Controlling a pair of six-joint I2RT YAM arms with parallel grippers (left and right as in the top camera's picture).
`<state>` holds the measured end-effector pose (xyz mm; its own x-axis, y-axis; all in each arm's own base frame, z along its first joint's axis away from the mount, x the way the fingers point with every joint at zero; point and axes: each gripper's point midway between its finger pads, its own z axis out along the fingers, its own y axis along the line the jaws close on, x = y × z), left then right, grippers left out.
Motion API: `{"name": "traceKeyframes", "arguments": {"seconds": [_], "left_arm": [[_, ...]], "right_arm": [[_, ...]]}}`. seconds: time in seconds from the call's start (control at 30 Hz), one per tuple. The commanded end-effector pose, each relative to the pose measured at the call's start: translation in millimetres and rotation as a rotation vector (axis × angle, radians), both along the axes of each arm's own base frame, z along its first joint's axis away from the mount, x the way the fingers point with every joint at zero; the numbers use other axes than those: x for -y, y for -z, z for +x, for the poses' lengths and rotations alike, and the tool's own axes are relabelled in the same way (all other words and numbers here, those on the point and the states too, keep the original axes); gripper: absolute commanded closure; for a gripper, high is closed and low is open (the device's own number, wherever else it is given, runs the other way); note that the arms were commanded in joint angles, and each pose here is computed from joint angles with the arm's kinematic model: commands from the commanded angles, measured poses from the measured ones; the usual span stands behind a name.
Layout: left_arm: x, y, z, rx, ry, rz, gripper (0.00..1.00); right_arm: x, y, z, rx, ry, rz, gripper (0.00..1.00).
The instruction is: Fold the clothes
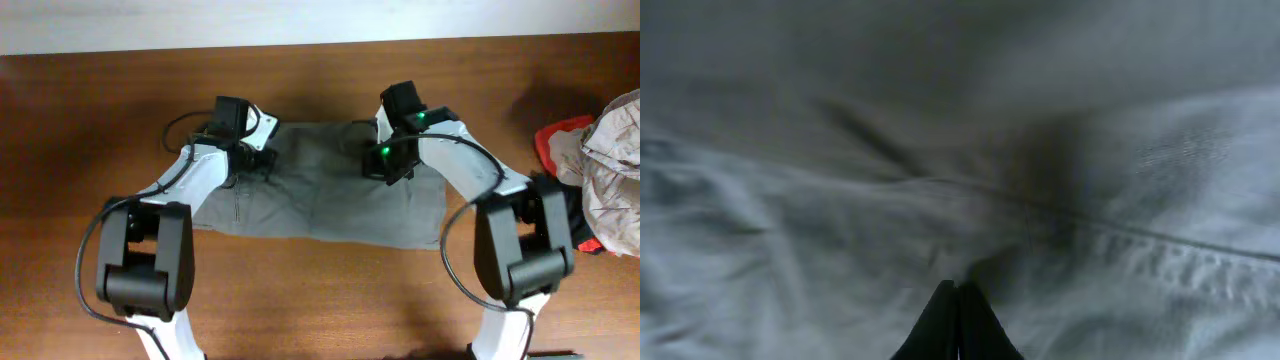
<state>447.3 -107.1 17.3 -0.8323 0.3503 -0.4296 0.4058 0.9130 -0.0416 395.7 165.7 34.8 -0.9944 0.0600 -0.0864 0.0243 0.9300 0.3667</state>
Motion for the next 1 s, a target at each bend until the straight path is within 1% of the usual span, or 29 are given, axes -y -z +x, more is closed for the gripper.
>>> {"name": "traceKeyframes", "arguments": {"seconds": [0.0,0.13,0.2,0.3,0.4,0.43,0.5,0.53,0.6,0.63,0.67,0.7,0.8,0.83,0.93,0.97], "left_arm": [[-59,3,12,0.015,-0.291,0.128,1.0],[-95,8,9,0.003,-0.442,0.191,0.99],[-120,10,0,-0.021,-0.531,0.255,1.0],[-143,13,-9,-0.05,-0.606,0.291,0.99],[-159,12,-14,-0.077,-0.643,0.269,0.98],[-160,8,-14,-0.089,-0.646,0.236,0.98],[-152,-5,-10,-0.095,-0.632,0.147,0.96],[-143,-15,-6,-0.09,-0.612,0.087,0.96],[-113,-44,1,-0.061,-0.511,-0.064,0.94],[-97,-57,4,-0.043,-0.453,-0.133,0.94],[-74,-75,6,-0.011,-0.358,-0.209,0.94],[-62,-83,7,0.01,-0.301,-0.234,0.94],[-29,-93,12,0.072,-0.154,-0.229,0.94],[-21,-92,13,0.08,-0.119,-0.222,0.94],[23,-77,13,0.106,0.055,-0.187,0.94],[32,-71,13,0.106,0.083,-0.182,0.94]], "right_arm": [[11,20,3,-0.024,0.029,-0.071,0.96],[31,36,1,-0.05,0.072,-0.184,0.96],[49,40,-4,-0.072,0.1,-0.271,0.96],[68,41,-8,-0.085,0.118,-0.353,0.96],[83,40,-12,-0.117,0.147,-0.36,0.95],[85,35,-13,-0.132,0.154,-0.319,0.95],[76,23,-12,-0.126,0.109,-0.22,0.92],[61,9,-8,-0.093,0.051,-0.113,0.88],[31,-24,0,0.002,-0.059,0.086,0.84],[22,-36,1,0.037,-0.096,0.142,0.83],[12,-51,3,0.077,-0.118,0.202,0.83],[9,-57,5,0.092,-0.124,0.221,0.83],[0,-65,12,0.128,-0.117,0.254,0.85],[-3,-64,15,0.13,-0.107,0.259,0.87],[-20,-63,24,0.186,-0.14,0.264,0.87],[-24,-62,25,0.188,-0.136,0.266,0.87]]}}
